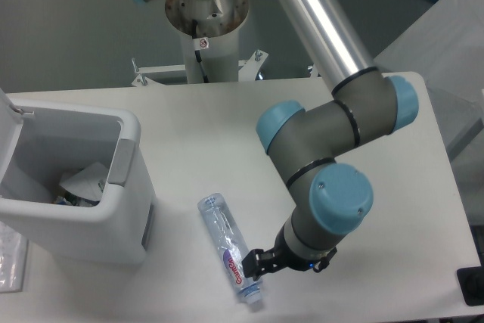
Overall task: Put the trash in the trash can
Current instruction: 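Lower the gripper around the bottle's cap end and close it, then lift the clear water bottle off the table, then carry the bottle over the bin and lower it inside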
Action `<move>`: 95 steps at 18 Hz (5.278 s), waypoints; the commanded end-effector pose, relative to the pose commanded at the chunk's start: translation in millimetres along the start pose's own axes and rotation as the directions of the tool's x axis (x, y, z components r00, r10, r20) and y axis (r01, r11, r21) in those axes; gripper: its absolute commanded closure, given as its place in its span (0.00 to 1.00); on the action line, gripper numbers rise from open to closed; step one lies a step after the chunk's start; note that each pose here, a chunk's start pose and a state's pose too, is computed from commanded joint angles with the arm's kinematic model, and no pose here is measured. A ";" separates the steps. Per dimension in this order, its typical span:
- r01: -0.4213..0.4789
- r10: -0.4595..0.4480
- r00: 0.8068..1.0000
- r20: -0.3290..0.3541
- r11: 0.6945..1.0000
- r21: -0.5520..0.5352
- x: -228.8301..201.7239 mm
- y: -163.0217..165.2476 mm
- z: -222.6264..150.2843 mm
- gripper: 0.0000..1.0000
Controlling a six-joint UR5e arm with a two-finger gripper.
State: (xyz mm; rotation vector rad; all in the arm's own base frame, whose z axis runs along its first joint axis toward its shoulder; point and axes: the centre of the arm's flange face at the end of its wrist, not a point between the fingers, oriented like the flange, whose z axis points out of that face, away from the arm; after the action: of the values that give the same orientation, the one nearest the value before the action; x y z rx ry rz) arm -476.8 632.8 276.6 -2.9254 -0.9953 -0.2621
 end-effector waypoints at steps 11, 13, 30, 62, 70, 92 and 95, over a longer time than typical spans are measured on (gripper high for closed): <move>0.068 -0.066 0.997 0.047 0.997 -0.046 13.8 -3.6 37.8 0.03; 0.068 -0.064 0.996 0.062 0.996 -0.054 13.8 -3.9 42.8 0.03; 0.075 -0.055 0.988 0.144 0.988 -0.136 50.1 2.3 101.8 0.20; -0.005 -0.015 0.998 0.055 0.935 0.355 73.2 9.6 -64.2 0.40; -0.044 0.120 0.988 -0.096 0.820 0.571 102.1 37.4 -184.3 0.40; -0.102 0.441 0.854 -0.275 0.662 0.742 194.4 146.4 -321.5 0.40; -0.110 0.455 0.843 -0.286 0.668 0.736 202.6 165.7 -319.4 0.40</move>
State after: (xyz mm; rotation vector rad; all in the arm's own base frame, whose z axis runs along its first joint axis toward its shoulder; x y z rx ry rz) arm -264.8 593.7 628.7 -2.1127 -0.3936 -0.4136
